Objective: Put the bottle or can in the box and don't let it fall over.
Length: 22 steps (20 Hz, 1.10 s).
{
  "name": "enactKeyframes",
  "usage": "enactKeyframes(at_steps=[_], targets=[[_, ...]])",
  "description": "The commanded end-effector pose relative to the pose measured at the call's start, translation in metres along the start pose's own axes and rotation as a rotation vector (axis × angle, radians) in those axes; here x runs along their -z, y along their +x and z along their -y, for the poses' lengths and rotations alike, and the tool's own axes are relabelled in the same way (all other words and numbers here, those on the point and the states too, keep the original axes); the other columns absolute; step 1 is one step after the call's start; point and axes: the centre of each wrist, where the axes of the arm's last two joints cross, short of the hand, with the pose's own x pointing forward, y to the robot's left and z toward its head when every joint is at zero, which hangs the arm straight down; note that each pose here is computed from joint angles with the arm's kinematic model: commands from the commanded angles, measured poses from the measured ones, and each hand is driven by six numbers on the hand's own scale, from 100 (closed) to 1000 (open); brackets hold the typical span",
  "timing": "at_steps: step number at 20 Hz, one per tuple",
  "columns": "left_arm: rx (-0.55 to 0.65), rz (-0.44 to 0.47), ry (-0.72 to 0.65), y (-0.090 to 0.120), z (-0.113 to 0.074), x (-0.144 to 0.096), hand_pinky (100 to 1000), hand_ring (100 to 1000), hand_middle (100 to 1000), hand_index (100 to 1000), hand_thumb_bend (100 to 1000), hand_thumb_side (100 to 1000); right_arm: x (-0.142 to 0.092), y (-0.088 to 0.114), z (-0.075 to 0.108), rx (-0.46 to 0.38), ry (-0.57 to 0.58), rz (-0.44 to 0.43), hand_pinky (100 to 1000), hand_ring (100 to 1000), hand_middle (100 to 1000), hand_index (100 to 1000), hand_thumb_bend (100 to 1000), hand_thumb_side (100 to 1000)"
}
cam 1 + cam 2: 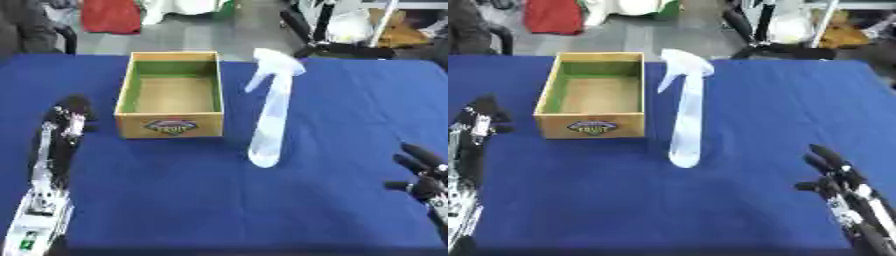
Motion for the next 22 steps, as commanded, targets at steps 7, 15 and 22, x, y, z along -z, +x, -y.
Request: enactKeyframes(at_steps=[7,15,22], targets=[[0.004,0.022,-0.015,0.006,0.0,0.001,607,638,571,835,474,722,0.048,0.062,0.058,-0.286,0.188,0.223,746,1000,1000,968,100,436],[-0.002,0.024,-0.034,0.006,0.004,0.001,607,638,570,835,474,723,0.093,0.086,0.093,-0.434,0.319,0.29,758,1000,1000,974,100,380],[-0.006,0.031,-0.053,0.008,0.007,0.003,606,638,570,835,476,722,0.127,0.095,0.115,-0.551,0.461,0.288,793,1000,1000,999,100,406]])
